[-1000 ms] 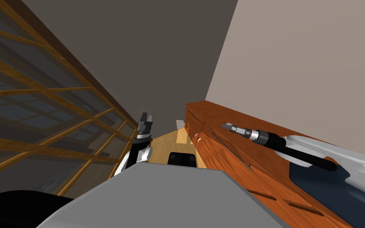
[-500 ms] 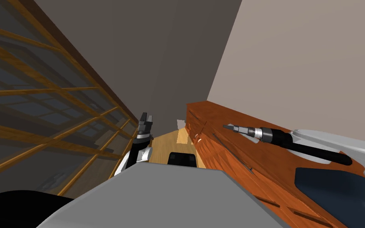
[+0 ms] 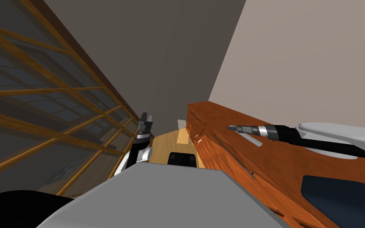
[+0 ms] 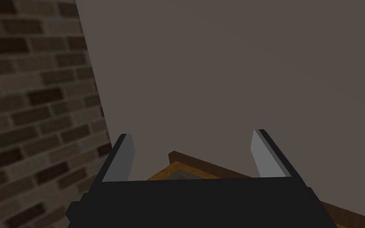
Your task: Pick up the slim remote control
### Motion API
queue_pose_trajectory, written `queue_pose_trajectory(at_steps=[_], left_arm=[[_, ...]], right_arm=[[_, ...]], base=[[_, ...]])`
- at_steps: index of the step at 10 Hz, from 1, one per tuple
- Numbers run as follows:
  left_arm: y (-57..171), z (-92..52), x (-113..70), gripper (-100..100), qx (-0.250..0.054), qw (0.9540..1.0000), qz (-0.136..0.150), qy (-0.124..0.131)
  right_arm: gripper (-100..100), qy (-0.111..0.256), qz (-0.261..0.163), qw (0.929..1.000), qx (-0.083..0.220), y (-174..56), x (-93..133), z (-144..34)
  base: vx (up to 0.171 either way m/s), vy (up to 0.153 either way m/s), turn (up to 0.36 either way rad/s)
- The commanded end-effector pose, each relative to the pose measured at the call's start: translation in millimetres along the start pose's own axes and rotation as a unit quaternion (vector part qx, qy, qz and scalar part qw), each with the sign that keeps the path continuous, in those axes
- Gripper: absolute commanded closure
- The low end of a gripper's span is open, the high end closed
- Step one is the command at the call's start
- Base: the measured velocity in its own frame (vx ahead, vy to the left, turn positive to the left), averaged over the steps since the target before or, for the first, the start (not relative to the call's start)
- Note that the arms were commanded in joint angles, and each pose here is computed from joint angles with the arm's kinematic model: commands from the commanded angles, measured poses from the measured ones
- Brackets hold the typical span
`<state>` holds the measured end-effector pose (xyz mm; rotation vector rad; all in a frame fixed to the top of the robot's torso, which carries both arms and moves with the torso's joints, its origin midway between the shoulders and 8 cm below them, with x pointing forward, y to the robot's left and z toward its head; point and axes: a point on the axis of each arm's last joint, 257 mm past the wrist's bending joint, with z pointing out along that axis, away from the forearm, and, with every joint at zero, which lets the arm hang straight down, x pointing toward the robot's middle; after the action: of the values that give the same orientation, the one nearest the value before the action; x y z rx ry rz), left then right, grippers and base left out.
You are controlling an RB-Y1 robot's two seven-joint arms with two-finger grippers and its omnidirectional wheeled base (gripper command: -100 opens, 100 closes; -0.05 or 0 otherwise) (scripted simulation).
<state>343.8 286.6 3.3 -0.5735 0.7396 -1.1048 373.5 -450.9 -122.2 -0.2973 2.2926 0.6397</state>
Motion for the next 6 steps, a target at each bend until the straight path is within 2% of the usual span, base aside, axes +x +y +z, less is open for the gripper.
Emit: queue_pose_trajectory(at_steps=[1, 2, 3, 4, 5, 6], left_arm=[[0, 0.0, 0.0, 0, 0.0, 1.0, 0.0, 0.0], [0, 0.0, 0.0, 0, 0.0, 1.0, 0.0, 0.0], [0, 0.0, 0.0, 0, 0.0, 1.0, 0.0, 0.0], [0, 0.0, 0.0, 0, 0.0, 1.0, 0.0, 0.0], [0, 0.0, 0.0, 0, 0.0, 1.0, 0.0, 0.0], [0, 0.0, 0.0, 0, 0.0, 1.0, 0.0, 0.0]], right_arm=[[-100, 0.034, -0.012, 0.999, 0.027, -19, 9, -11.5], [-100, 0.043, -0.021, 0.9984, 0.03, -18, 5, -11.3], [-100, 0.069, -0.027, 0.9959, 0.051, -34, 14, -21.0], [-100, 0.077, -0.036, 0.995, 0.053, -33, 10, -20.4], [-100, 0.106, -0.042, 0.9908, 0.073, -47, 19, -30.3], [-100, 0.111, -0.048, 0.9898, 0.074, -46, 16, -29.7]], base=[[0.001, -0.04, 0.089], [0.002, -0.037, 0.044], [0.002, -0.038, 0.072], [0.005, -0.033, 0.055], [0.005, -0.035, 0.085], [0.005, -0.032, 0.044]])
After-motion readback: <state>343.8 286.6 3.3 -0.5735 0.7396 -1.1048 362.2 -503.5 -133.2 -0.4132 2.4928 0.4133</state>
